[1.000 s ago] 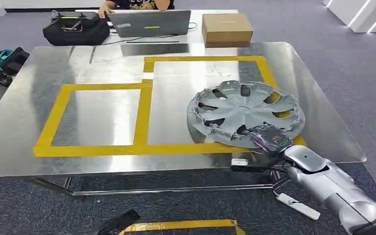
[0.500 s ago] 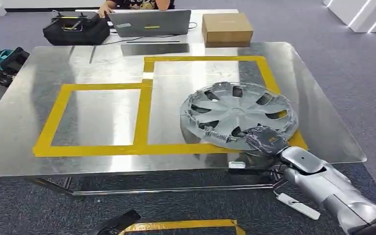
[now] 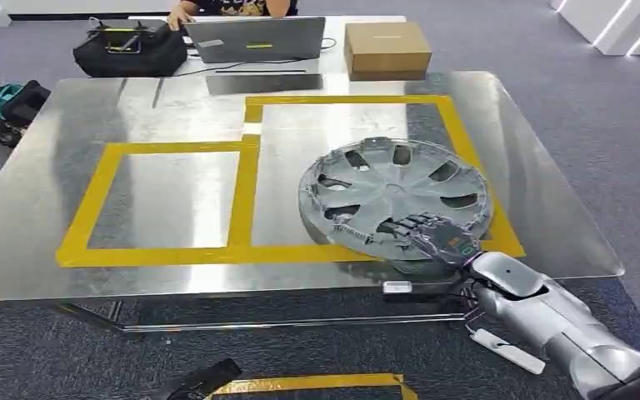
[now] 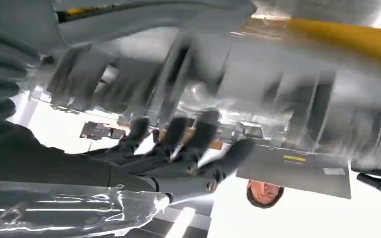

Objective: Take the parts from the cabinet and place them on the table.

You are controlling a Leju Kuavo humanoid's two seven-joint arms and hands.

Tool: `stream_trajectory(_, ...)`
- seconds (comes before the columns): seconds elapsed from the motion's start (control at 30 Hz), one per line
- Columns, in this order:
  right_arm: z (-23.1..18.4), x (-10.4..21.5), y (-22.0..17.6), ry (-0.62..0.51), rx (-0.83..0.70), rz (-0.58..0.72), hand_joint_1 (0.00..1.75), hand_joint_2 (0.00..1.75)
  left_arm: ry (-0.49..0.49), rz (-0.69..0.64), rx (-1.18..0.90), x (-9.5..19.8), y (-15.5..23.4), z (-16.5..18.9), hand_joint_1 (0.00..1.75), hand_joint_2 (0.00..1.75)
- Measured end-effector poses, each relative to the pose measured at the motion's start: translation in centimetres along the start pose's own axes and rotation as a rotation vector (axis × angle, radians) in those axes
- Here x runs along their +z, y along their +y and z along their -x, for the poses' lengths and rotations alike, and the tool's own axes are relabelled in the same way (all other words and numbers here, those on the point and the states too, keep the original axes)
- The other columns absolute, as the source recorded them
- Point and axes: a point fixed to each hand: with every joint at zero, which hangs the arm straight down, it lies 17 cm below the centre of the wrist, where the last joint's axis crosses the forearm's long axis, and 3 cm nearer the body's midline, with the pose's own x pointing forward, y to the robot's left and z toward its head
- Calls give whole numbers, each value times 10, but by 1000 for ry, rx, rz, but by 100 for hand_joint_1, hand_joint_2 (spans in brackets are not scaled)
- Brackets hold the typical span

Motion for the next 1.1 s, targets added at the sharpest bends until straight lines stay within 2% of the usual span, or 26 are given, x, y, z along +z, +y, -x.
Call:
stream_trajectory(0.2, -1, 0, 0, -1, -1, 0, 0, 0, 0, -7, 7, 0, 2, 0, 0, 175)
stream_trajectory(0.23, -1, 0, 0, 1, -1, 1, 0, 0, -1, -11, 10, 0, 2, 0, 0, 0)
stream_trajectory(0.57, 2, 1, -6, 52, -16, 40, 0, 0, 8, -43, 25, -1, 9, 1, 0, 0)
stream_trajectory(0.73, 5, 3, -21, 92, 22, 108, 0, 0, 12, -48, 37, -1, 9, 2, 0, 0)
stream_trajectory(0.83, -4, 3, -47, 100, -51, 214, 0, 0, 12, -52, 49, -1, 8, 2, 0, 0)
stream_trajectory(0.93, -3, 10, -79, 166, -208, 359, 0, 0, 9, -61, 66, -1, 8, 1, 0, 0)
stream_trajectory(1.1, -7, 17, -104, 185, -253, 452, 0, 0, 9, -60, 73, -1, 6, 1, 0, 0)
